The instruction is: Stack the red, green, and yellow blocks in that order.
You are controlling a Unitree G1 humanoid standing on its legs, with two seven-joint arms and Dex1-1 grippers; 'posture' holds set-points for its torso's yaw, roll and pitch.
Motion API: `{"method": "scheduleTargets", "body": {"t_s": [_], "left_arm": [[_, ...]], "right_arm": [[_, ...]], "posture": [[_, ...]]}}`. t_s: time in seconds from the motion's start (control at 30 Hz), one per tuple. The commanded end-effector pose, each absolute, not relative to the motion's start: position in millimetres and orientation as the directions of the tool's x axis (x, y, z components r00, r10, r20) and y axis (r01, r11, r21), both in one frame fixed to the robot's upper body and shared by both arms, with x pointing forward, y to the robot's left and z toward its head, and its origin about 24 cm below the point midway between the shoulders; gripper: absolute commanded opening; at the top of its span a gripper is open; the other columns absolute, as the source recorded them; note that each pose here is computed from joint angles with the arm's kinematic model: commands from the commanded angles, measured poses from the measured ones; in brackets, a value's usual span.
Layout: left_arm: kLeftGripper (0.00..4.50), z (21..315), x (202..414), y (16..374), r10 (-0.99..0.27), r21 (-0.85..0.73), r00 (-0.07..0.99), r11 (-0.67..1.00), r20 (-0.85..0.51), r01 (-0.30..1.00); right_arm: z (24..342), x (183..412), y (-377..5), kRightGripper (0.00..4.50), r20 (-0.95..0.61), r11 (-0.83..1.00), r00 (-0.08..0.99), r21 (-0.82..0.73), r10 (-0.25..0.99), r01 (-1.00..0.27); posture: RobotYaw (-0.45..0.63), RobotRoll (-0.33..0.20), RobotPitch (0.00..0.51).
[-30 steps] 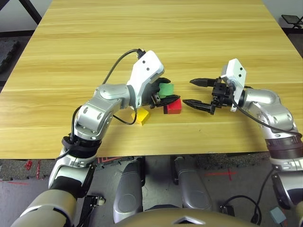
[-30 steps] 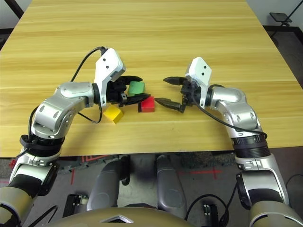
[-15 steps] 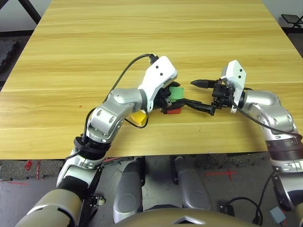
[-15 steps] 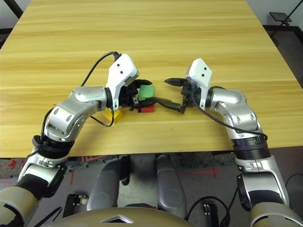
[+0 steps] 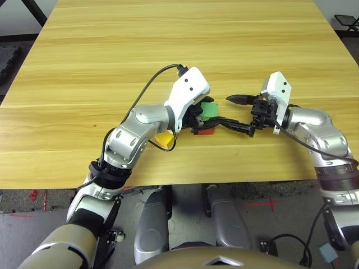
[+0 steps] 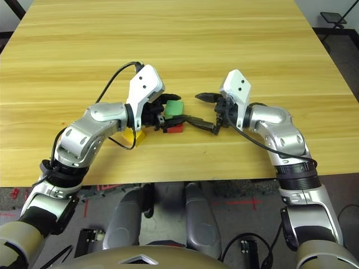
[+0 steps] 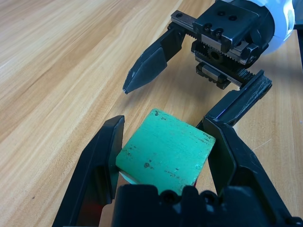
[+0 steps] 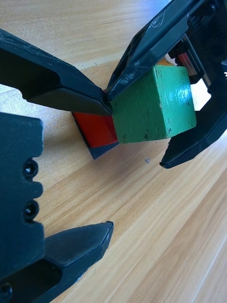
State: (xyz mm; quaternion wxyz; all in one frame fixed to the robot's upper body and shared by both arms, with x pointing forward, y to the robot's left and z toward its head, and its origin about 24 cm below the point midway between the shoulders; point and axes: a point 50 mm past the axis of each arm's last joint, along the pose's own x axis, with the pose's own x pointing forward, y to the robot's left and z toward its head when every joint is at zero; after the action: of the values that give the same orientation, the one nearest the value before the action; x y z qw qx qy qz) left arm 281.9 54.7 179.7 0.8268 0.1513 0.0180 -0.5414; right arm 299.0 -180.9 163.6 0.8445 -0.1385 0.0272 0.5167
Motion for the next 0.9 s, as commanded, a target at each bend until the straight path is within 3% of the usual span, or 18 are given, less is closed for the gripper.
{"method": "scheduleTargets", "body": {"t_s": [0.03,0.53,0.67,0.7,0.9], "left_arm": [[2.91,161.6,277.9,51.1,-0.888,0.183,0.389,0.352,-0.244,0.918],[2.91,151.2,276.6,48.6,-0.890,0.144,0.378,0.351,-0.256,0.925],[4.29,150.3,275.7,48.8,-0.890,0.139,0.369,0.344,-0.266,0.929],[4.44,150.5,275.5,49.0,-0.891,0.140,0.368,0.342,-0.267,0.929],[4.44,155.6,276.6,49.3,-0.891,0.172,0.382,0.348,-0.244,0.922]], "right_arm": [[171.7,295.0,-177.0,4.50,-0.169,0.400,0.440,-0.223,0.882,-0.889],[173.7,295.9,-177.3,4.50,-0.174,0.398,0.439,-0.225,0.882,-0.889],[174.1,296.2,-177.7,4.50,-0.174,0.399,0.440,-0.226,0.881,-0.888],[174.2,296.4,-177.8,4.50,-0.174,0.400,0.441,-0.226,0.881,-0.888],[173.3,298.0,-178.5,4.50,-0.177,0.404,0.445,-0.225,0.878,-0.886]], "posture": [[0.21,0.011,0.271],[0.20,-0.001,0.284],[0.20,-0.002,0.286],[0.20,-0.002,0.286],[0.21,-0.001,0.282]]}}
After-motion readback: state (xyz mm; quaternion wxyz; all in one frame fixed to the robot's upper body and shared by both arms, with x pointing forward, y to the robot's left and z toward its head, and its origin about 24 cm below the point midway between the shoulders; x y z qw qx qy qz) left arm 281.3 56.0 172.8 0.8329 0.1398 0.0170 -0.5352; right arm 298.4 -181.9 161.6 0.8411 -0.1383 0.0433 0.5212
